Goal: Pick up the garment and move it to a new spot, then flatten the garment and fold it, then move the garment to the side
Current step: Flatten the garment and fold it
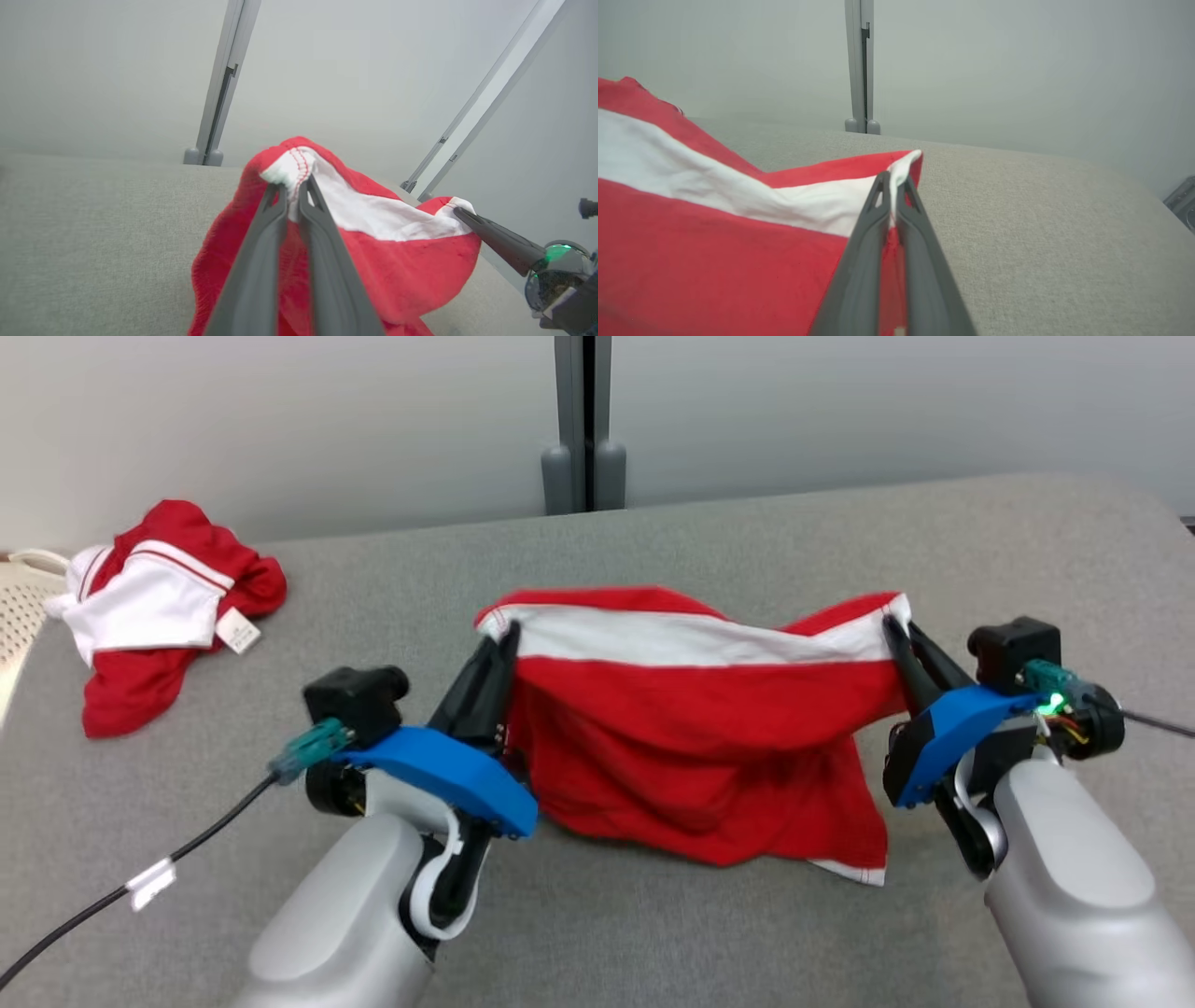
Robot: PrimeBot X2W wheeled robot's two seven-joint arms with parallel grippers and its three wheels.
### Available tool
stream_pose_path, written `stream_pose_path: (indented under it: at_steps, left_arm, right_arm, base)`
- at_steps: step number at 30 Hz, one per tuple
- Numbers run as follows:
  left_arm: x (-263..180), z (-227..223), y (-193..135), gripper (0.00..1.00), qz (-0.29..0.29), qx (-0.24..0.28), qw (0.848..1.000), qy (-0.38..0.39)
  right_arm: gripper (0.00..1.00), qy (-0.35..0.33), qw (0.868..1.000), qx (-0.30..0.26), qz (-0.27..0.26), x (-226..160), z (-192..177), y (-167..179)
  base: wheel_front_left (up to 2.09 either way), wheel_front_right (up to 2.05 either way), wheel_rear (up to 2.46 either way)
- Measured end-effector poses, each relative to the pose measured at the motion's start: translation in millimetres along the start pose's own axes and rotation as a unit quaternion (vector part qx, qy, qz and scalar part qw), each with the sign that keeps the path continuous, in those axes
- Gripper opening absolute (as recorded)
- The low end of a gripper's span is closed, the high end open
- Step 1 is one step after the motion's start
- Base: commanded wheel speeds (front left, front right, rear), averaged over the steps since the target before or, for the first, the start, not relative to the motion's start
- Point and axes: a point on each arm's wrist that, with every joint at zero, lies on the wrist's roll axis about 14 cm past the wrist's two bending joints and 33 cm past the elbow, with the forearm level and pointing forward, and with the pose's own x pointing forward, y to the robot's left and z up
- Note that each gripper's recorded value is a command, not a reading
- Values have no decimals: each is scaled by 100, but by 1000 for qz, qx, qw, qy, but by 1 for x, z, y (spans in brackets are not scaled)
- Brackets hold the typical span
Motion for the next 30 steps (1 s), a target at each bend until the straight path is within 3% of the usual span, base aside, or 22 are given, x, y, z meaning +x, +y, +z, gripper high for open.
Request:
stream_pose_path:
  at_steps: [6,12,17,23,30]
  left_arm:
    - [-16,71,-25,0,-34,5,996,-78]
    - [-34,147,-68,0,-90,68,983,-143]
    - [-47,182,-99,0,-127,106,973,-161]
    - [-35,177,-94,0,-124,137,977,-109]
    - [27,149,-58,0,-102,167,980,-29]
  right_arm:
    - [0,-96,995,9,16,-32,72,1]
    - [0,-194,981,-4,20,-81,149,-6]
    - [0,-244,970,-13,17,-117,189,-5]
    - [0,-228,973,-6,13,-122,189,-4]
    - [0,-164,986,14,3,-69,160,-16]
  base:
    - [0,0,0]
    - [0,0,0]
    - [0,0,0]
    - [0,0,0]
    - [0,0,0]
